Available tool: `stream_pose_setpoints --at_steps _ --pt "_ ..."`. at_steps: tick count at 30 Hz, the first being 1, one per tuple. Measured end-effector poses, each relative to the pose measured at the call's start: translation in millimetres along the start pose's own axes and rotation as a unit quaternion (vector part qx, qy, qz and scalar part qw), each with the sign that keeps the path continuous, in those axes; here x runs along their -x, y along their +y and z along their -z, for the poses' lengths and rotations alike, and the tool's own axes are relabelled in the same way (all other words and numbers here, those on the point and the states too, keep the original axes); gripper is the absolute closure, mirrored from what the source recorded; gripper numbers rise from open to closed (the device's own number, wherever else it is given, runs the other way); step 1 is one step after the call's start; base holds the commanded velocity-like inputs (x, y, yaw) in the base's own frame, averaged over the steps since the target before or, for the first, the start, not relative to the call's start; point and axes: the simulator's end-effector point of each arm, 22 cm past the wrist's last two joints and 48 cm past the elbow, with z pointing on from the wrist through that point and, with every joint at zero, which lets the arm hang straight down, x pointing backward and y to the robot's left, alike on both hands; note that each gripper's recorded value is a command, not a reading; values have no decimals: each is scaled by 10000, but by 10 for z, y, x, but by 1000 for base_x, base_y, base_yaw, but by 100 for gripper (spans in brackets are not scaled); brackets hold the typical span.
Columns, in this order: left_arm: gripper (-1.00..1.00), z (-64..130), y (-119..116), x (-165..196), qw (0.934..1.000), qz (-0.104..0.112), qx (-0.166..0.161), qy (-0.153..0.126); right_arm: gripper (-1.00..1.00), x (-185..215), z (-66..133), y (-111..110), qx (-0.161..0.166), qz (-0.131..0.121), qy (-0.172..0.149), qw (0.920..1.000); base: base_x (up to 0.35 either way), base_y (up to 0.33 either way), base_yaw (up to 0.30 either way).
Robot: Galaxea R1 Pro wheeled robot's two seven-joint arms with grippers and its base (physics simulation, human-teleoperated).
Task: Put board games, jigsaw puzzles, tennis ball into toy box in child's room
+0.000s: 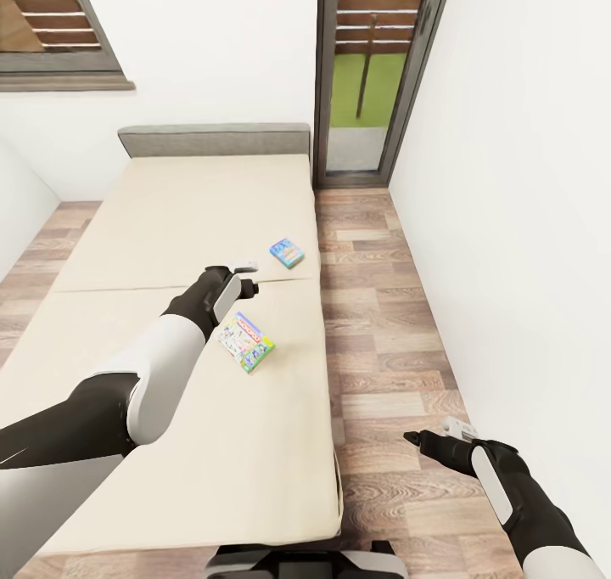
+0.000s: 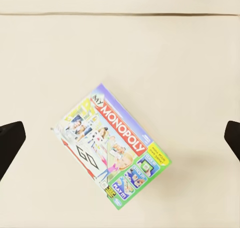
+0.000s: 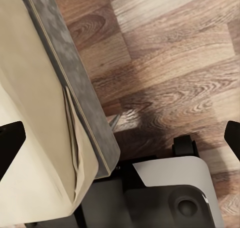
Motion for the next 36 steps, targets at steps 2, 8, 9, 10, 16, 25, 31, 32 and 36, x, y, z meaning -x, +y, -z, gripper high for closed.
stream_pose_setpoints --at_steps 2,8,9,10,16,25,31,32,36 --pt "-100 -10 0 -17 10000 -6 2 26 -100 -7 -6 -4 -5 1 9 10000 0 0 0" --pt "-100 -45 1 -82 9999 -31 7 128 -100 -33 -27 -17 -17 -3 40 10000 0 0 0" --pt "-100 -50 0 -90 9999 -33 7 138 -100 -38 -31 -20 -19 -5 48 10000 0 0 0" --pt "-100 -56 0 -97 9999 -34 8 146 -100 -44 -34 -22 -21 -7 54 10000 0 0 0" --pt "-100 -88 0 -134 9998 -41 10 186 -100 -68 -53 -35 -31 -14 84 10000 0 0 0" --pt "-100 -120 -1 -171 9997 -47 12 225 -100 -84 -70 -42 -40 -8 101 9999 0 0 0" --pt "-100 -125 -1 -184 9997 -52 12 246 -100 -80 -71 -37 -34 -5 95 9999 0 0 0" --pt "-100 -128 -1 -189 9997 -54 13 252 -100 -81 -73 -38 -36 -5 96 9999 0 0 0" --pt "-100 -150 -2 -216 9996 -63 15 285 -100 -100 -87 -43 -43 -6 119 9999 0 0 0"
